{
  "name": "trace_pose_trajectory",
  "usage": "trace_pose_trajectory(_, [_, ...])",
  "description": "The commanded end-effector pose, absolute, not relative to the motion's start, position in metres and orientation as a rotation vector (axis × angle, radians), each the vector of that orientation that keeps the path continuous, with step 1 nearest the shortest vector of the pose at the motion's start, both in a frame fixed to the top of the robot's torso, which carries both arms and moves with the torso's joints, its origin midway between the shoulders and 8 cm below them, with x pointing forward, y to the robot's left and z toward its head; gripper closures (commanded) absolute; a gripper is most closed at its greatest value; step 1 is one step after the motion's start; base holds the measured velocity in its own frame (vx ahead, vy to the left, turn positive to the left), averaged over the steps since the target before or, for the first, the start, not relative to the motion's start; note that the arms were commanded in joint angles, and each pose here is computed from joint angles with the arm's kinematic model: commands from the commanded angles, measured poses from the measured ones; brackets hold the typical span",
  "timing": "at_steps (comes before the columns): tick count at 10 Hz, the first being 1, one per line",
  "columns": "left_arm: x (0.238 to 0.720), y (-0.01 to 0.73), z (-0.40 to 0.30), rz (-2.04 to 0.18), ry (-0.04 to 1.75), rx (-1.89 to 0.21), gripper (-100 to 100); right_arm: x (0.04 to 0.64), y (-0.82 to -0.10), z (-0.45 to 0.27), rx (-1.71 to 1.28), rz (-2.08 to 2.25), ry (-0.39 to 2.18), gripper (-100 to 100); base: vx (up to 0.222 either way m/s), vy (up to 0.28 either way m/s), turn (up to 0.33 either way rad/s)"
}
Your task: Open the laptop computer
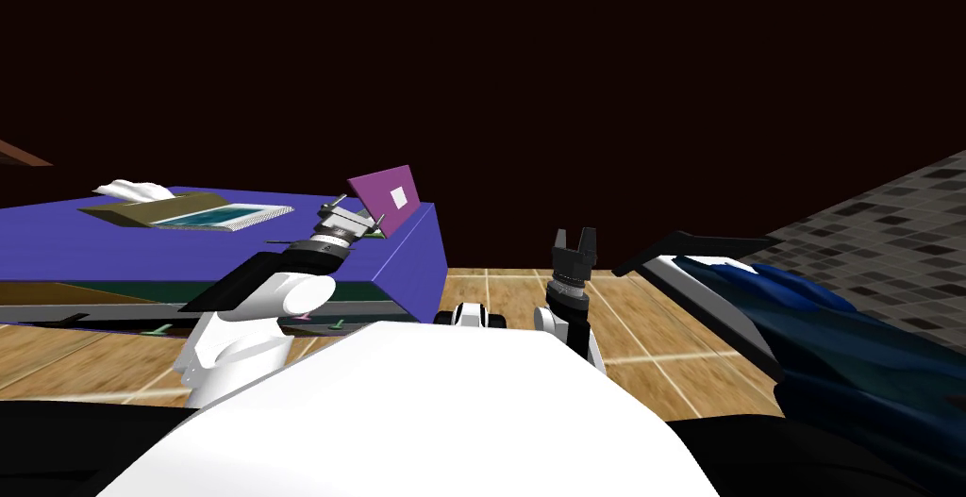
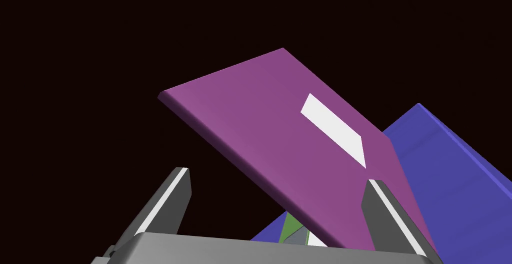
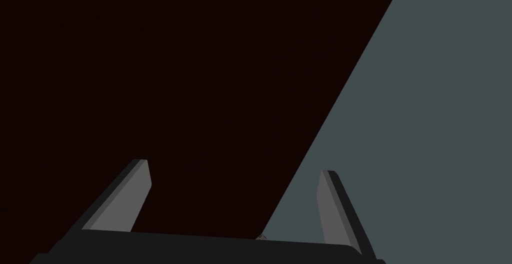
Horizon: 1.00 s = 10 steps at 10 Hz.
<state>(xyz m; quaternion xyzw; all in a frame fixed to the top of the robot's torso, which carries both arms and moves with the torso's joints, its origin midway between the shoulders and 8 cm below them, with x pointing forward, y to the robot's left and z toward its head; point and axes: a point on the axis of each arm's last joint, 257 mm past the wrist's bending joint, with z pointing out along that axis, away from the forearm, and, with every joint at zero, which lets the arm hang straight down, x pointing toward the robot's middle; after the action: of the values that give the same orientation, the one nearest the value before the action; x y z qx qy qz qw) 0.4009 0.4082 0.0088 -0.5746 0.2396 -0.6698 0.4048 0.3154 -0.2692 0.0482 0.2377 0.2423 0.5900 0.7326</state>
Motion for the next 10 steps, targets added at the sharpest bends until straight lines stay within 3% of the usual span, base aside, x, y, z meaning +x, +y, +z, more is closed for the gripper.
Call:
trace_pose_trajectory(1, [0.3995, 0.4091, 0.0066, -1.695, 0.617, -1.498, -100, 0.3154, -0.2692, 0.0482, 0.523, 1.298, 0.533, 0, 0.006, 0.01, -0.009])
trace_pose_trajectory(10, [0.3929, 0.4096, -0.0003, -1.695, 0.658, -1.652, -100, 0.3154, -0.2692, 0.0482, 0.523, 1.298, 0.533, 0, 0.004, 0.009, -0.008])
